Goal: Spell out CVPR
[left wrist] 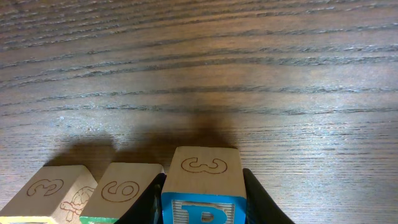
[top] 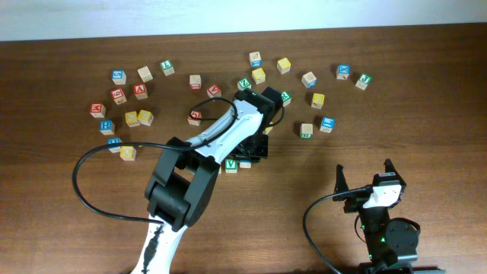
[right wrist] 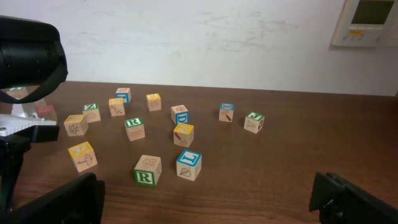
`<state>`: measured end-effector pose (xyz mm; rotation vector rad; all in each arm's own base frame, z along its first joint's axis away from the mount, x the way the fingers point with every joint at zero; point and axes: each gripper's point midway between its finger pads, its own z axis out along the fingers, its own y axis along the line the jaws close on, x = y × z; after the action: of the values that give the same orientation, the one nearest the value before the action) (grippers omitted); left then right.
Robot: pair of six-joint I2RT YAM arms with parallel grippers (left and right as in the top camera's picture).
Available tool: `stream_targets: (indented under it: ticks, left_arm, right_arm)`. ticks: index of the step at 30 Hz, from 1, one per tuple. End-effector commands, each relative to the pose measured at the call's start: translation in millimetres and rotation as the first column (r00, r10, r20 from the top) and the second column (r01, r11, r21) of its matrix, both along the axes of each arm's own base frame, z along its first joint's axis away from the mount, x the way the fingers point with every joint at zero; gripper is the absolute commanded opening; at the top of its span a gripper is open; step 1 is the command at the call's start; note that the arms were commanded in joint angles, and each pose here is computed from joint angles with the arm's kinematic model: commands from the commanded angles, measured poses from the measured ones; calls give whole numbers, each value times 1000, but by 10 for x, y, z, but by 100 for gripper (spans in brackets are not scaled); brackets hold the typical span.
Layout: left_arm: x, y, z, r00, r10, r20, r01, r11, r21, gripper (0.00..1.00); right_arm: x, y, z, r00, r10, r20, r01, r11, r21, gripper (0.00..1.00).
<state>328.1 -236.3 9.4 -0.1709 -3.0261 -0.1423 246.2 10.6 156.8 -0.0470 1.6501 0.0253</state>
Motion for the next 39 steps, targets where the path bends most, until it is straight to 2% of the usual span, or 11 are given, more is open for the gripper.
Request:
stream_targets:
  ticks: [1,9,12,14,15,23,24,25,28,34,39]
  left_arm:
    - [7,23,40,1000,22,6,-22,1000,-9,25]
    - [-115,-26,51,999,20,-44,-21,999,-27,24]
    - [-146,-7,57,998,20,-57,-21,1000,-20,26]
    - [-170,-41,59,997,23,-72,-25,999,-38,35]
    - [-170,-41,59,997,23,-72,-26,999,-39,35]
    - [-203,-87,63,995,27,-92,-33,997,-65,29]
    - [-201,-86,63,995,27,-91,-33,997,-64,34]
    - [-194,-86,63,996,28,-89,-33,997,-65,45]
    - [-151,-118,79,997,26,-73,-32,996,-77,46]
    - [241,-219,436,997,15,74,-8,995,-100,47]
    - [815,321,982,971,150,185,-132,986,-105,48]
  right_arm:
    - [-3,3,-25,1000,-1,-4,1,1000,-7,98]
    - [-3,3,-25,1000,-1,-4,1,1000,-7,98]
    - [-3,3,-25,1000,-1,-4,1,1000,-7,98]
    - [-3,3,-25,1000,-1,-4,1,1000,-7,98]
    - [-3,3,-25,1000,-1,-4,1,1000,-7,98]
    - [-3,3,-25,1000,-1,-4,1,1000,-8,98]
    - [-3,3,-25,1000,-1,-4,1,1000,-7,98]
    - [-3,3,-25,1000,-1,-4,1,1000,-7,98]
    - [-3,3,-25,1000,-1,-4,1,1000,-7,98]
    - [-3,2,-25,1000,-1,-4,1,1000,-7,98]
    - [-3,3,-25,1000,-1,-4,1,1000,-7,98]
